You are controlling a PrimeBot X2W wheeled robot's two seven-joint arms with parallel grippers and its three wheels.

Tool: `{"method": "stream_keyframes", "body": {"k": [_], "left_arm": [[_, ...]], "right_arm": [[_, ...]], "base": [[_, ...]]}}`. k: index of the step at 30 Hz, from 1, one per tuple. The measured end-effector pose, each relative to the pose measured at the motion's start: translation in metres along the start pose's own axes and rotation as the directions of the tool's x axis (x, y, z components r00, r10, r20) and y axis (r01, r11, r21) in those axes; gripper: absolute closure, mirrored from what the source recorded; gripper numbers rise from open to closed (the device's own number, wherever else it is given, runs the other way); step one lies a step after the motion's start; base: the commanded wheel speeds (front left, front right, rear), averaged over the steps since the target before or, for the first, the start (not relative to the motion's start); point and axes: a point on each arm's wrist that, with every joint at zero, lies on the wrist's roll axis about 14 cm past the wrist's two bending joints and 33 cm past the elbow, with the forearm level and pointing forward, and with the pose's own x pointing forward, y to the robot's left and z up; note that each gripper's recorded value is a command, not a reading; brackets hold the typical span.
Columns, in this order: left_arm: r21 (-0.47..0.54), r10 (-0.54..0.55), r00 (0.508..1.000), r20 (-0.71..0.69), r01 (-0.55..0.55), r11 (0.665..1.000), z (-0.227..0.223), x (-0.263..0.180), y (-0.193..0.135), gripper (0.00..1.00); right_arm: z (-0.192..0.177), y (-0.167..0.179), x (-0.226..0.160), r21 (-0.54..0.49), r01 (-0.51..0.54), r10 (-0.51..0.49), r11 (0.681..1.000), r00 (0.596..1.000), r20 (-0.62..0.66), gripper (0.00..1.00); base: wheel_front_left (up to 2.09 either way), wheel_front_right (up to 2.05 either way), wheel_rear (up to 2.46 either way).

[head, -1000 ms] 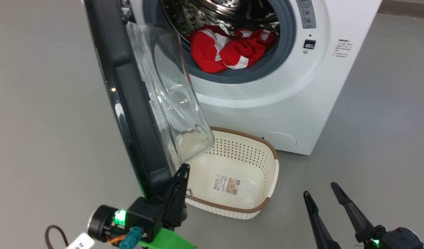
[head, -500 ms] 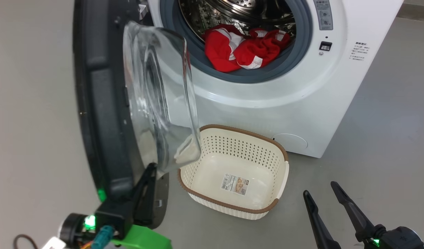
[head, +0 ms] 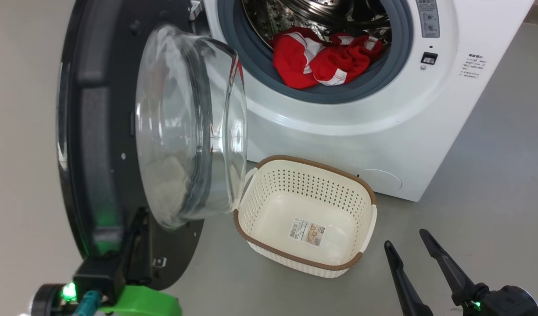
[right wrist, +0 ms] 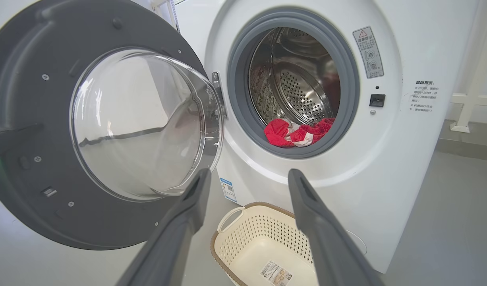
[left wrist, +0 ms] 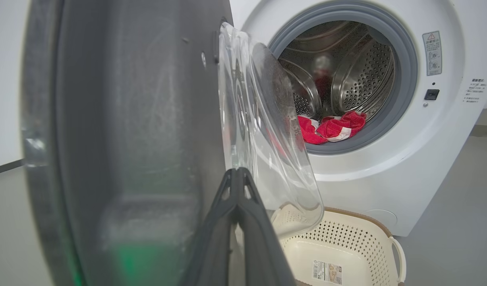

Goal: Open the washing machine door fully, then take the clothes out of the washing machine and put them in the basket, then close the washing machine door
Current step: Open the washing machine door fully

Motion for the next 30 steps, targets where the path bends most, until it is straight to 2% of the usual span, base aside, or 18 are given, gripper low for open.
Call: {"method": "stream_keyframes", "body": {"k": [11, 24, 30], "left_arm": [[0.005, 0.122, 0.992, 0.013, -0.122, 0.992, -0.003, -0.002, 0.042, 1.0], [0.018, 0.207, 0.978, 0.026, -0.207, 0.978, -0.009, 0.002, 0.07, 1.0], [-0.006, 0.222, 0.975, 0.014, -0.221, 0.975, -0.015, 0.009, 0.076, 1.0]], "right_arm": [[-0.002, 0.006, 0.003, -0.003, -0.02, 0.02, 1.0, 1.0, -0.013, 0.0], [-0.006, 0.008, 0.005, -0.026, -0.033, 0.032, 0.999, 0.999, -0.043, 0.0], [-0.008, 0.009, 0.006, -0.032, -0.035, 0.033, 0.999, 0.998, -0.058, 0.0]], "base": [[0.0, 0.0, 0.0], [0.0, 0.0, 0.0], [0.0, 0.0, 0.0]]}}
